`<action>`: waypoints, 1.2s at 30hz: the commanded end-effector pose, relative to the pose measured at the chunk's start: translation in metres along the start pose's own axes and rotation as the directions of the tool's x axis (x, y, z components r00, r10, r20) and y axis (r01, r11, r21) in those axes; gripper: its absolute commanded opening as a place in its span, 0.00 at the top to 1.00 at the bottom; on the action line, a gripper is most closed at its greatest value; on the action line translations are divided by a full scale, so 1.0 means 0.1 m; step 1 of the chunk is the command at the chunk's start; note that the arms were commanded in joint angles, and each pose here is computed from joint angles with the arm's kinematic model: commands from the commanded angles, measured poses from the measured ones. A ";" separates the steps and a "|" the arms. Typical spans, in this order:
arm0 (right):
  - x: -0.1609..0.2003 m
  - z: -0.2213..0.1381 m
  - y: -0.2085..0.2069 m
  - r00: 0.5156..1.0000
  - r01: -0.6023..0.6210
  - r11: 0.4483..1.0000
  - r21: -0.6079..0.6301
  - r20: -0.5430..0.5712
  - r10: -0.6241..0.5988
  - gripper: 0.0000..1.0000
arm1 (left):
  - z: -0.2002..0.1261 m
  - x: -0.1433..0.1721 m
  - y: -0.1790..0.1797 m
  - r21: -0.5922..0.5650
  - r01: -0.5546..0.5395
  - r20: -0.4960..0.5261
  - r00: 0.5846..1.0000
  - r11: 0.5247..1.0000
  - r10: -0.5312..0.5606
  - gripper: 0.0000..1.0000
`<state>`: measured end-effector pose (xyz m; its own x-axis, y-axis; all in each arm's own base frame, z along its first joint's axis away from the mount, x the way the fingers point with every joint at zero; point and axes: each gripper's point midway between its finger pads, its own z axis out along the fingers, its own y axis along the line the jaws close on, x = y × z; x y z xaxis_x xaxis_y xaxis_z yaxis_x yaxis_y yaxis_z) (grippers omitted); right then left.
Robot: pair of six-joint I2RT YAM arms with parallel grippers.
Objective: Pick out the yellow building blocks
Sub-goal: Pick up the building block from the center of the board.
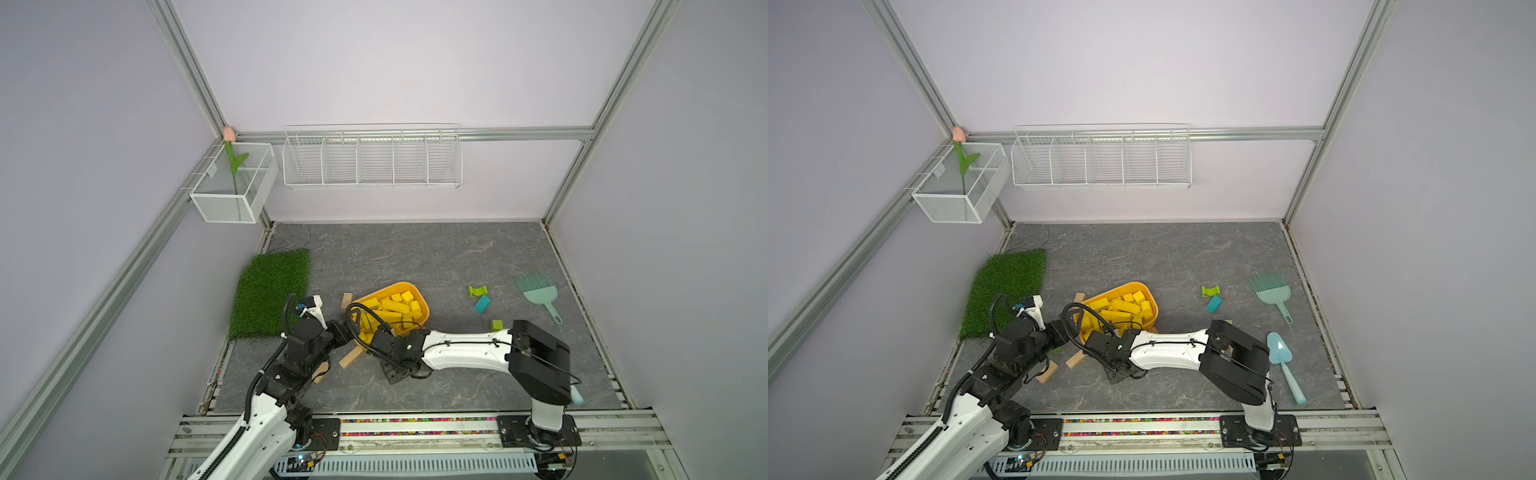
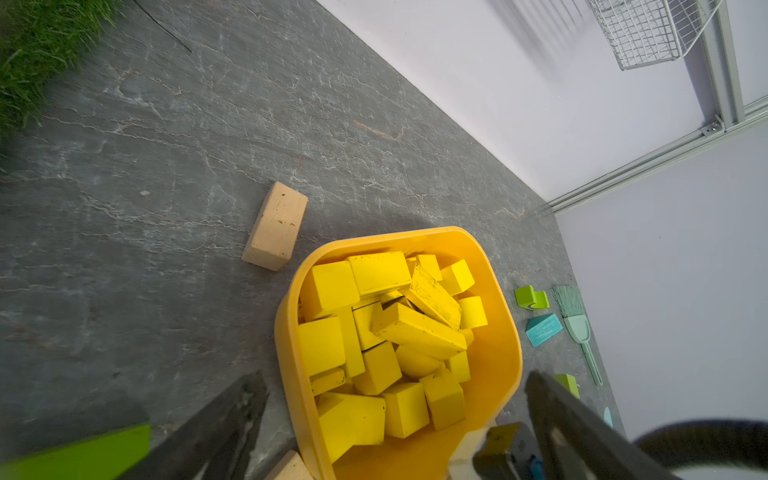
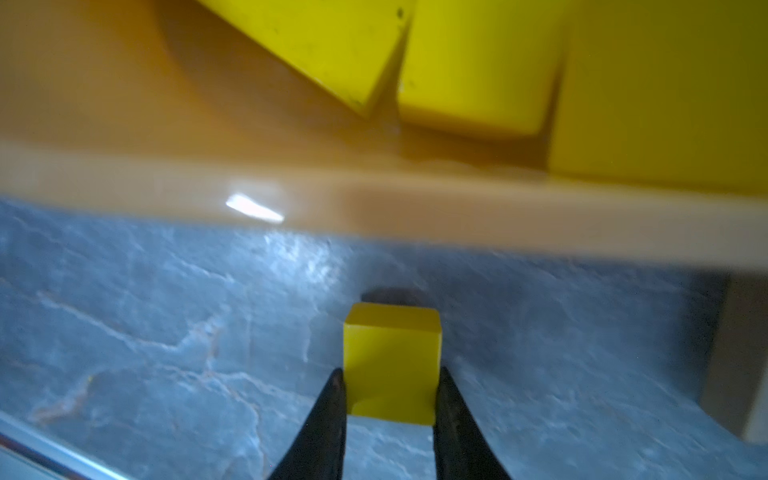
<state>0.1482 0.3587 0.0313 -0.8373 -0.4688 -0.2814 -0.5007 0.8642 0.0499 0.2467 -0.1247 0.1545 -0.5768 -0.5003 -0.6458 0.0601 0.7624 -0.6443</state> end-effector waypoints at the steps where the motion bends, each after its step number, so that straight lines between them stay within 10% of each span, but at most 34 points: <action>1: 0.06 -0.24 -0.18 0.999 -0.030 0.999 0.021 0.029 0.029 0.76 | -0.01 -0.03 0.01 -0.004 0.022 0.011 1.000 1.000 -0.022 0.00; 20: -0.35 -1.09 -0.76 0.981 -0.064 0.997 0.053 0.189 0.053 0.70 | 0.01 -0.03 0.02 -0.010 0.027 0.006 1.000 1.000 -0.027 0.00; 36: -0.95 -1.09 -0.52 0.978 -0.040 0.998 -0.048 0.201 0.049 0.70 | 0.02 -0.03 0.04 -0.011 0.033 0.008 0.999 0.999 -0.033 0.00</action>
<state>0.2287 0.3262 0.1621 -0.8002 -0.3601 -0.4796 -0.4482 0.8904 0.0793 0.2487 -0.1218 0.1517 -0.5783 -0.5130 -0.6343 0.0382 0.7596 -0.6492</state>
